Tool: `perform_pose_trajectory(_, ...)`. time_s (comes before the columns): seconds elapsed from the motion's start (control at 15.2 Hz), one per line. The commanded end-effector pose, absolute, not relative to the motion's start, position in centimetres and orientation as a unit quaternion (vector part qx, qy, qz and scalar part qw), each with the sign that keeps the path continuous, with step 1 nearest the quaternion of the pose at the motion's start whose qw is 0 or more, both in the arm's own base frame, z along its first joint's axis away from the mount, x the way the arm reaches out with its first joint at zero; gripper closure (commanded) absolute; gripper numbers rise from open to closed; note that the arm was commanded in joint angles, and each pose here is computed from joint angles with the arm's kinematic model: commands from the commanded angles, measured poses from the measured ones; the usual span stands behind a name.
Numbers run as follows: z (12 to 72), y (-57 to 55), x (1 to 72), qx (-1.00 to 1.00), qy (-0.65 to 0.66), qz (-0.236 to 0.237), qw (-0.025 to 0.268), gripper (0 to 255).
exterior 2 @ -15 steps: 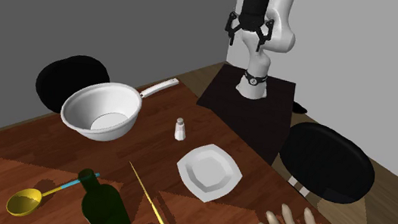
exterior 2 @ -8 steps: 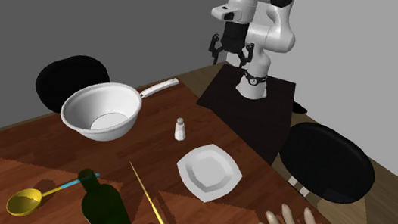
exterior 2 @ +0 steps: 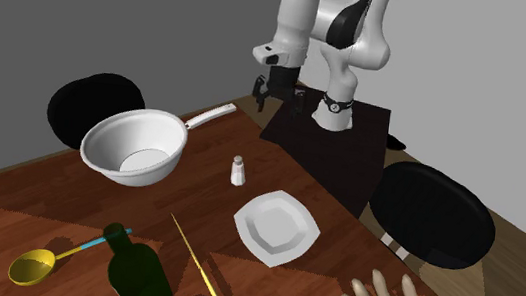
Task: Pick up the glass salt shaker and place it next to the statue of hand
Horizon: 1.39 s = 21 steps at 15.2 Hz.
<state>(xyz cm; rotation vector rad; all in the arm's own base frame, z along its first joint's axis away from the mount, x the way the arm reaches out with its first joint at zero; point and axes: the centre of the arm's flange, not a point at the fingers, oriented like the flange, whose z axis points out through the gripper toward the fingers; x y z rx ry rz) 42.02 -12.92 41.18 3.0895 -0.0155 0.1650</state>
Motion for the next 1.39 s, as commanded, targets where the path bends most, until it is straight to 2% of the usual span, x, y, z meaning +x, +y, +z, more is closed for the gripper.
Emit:
perform_pose_trajectory(0.0, 38.9, -13.8, 43.0, 0.998, -0.01, 0.055, 0.027, 0)
perform_pose_trajectory(0.73, 27.4, -20.4, 48.3, 0.997, -0.035, 0.06, 0.041, 0)
perform_pose_trajectory(1.32, 23.3, -20.8, 48.9, 0.997, -0.036, 0.06, 0.041, 0)
